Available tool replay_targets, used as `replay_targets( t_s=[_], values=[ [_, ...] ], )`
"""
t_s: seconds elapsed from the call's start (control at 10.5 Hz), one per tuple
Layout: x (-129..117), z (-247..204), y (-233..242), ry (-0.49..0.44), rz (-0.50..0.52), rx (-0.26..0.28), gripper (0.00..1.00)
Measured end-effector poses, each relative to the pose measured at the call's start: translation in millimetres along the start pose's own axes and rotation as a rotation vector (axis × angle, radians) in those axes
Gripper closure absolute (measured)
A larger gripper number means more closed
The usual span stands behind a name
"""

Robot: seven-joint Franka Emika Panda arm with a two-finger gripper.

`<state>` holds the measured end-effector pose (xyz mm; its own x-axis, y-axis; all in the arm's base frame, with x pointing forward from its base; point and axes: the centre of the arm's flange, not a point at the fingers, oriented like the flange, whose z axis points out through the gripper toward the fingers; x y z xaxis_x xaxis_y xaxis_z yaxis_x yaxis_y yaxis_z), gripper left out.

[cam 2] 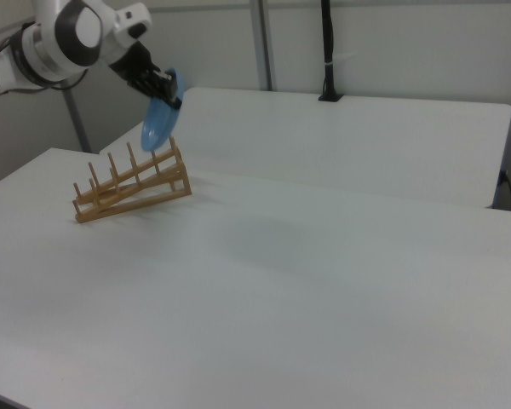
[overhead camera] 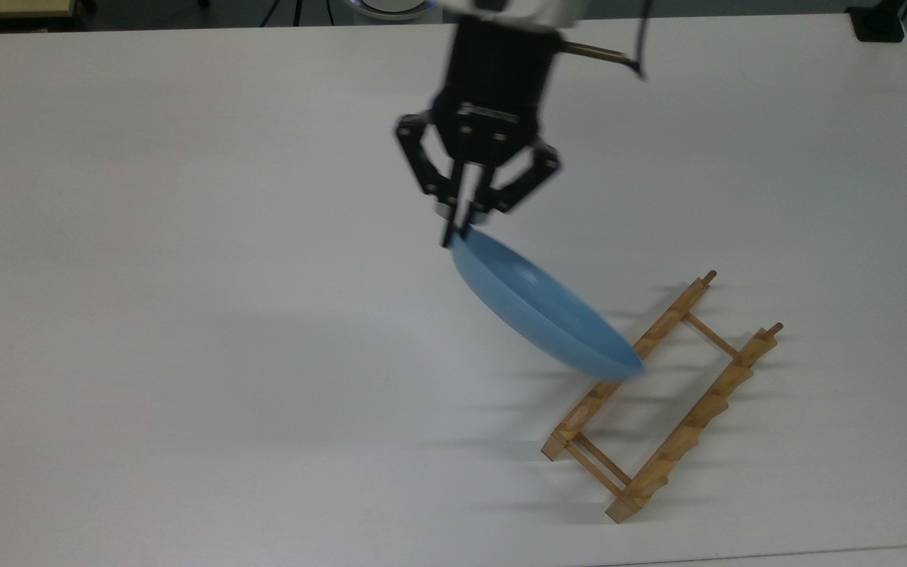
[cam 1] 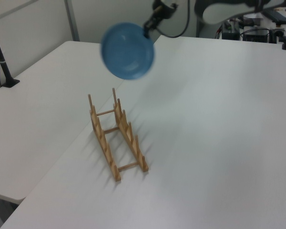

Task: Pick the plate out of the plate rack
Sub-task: 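Lift the blue plate up out of the wooden rack, then carry the plate away from the rack and lower it flat onto the table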

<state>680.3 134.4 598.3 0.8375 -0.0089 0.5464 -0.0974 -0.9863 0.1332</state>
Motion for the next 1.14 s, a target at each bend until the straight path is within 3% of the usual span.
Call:
replay_targets(
  t_s=[0.28,0.66,0.76,0.95,1.14],
  values=[
    [-41.8,23.3,79.8,-0.313,-0.226,0.122,0.93],
    [-129.5,91.9,122.5,-0.535,-0.609,0.272,0.93],
    [-149.9,109.7,129.0,-0.561,-0.677,0.360,0.93],
    [-178.3,141.0,138.3,-0.599,-0.736,0.472,0.93],
    [-203.5,184.3,129.2,-0.672,-0.739,0.519,0.93]
  ],
)
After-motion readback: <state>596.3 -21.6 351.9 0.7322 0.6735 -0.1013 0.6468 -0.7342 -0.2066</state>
